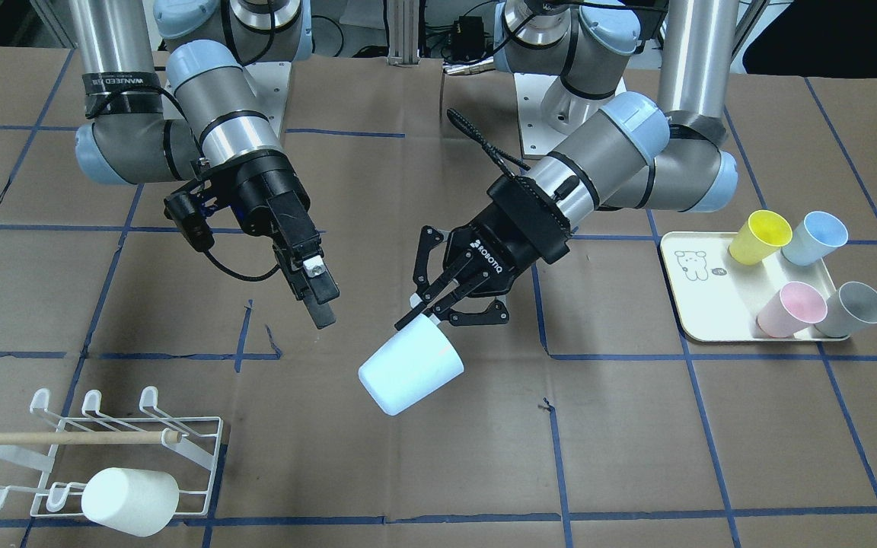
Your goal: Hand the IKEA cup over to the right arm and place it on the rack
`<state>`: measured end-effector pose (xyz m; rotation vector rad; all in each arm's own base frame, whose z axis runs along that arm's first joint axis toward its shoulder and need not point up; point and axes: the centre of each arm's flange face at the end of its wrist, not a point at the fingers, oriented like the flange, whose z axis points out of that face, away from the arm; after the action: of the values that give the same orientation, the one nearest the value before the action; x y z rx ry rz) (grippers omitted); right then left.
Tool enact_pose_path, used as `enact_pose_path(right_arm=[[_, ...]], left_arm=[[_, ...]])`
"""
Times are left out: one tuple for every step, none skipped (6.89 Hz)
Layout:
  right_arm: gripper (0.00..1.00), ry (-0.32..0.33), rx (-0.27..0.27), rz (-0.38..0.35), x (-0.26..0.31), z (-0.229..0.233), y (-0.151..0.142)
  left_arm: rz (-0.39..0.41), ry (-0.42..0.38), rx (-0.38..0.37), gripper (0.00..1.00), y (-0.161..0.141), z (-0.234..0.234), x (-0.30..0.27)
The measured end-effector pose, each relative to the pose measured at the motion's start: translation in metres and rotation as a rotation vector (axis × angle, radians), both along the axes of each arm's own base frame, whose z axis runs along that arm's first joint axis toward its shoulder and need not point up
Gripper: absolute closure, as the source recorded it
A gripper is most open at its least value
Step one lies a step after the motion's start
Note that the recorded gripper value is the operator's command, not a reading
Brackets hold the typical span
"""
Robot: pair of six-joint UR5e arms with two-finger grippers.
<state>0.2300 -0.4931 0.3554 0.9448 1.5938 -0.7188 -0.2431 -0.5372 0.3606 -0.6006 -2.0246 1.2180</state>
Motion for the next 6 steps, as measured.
enact_pose_path(right_arm=[[0.0,-0.038,0.035,-0.009,0.001,-0.007,-0.003],[0.0,-0.054,0.058,-0.011,0.002,-0.014,-0.008],[0.01,-0.061,0.064,-0.01,0.003,-0.017,-0.014],[0.01,-0.065,0.064,-0.01,0.004,-0.018,-0.018],[0.01,-0.065,0.064,-0.007,0.006,-0.019,-0.021],[0.01,-0.065,0.063,0.002,0.012,-0.021,-0.025]], left_arm=[[-0.005,0.001,-0.002,1.0,0.002,-0.001,-0.002],[-0.009,0.003,-0.004,1.0,0.005,-0.003,-0.002],[-0.009,0.004,-0.009,0.99,0.01,-0.007,-0.002],[-0.008,0.005,-0.014,0.99,0.014,-0.011,0.0],[-0.007,0.005,-0.017,0.99,0.017,-0.012,0.0],[-0.006,0.005,-0.019,0.99,0.017,-0.012,0.0]])
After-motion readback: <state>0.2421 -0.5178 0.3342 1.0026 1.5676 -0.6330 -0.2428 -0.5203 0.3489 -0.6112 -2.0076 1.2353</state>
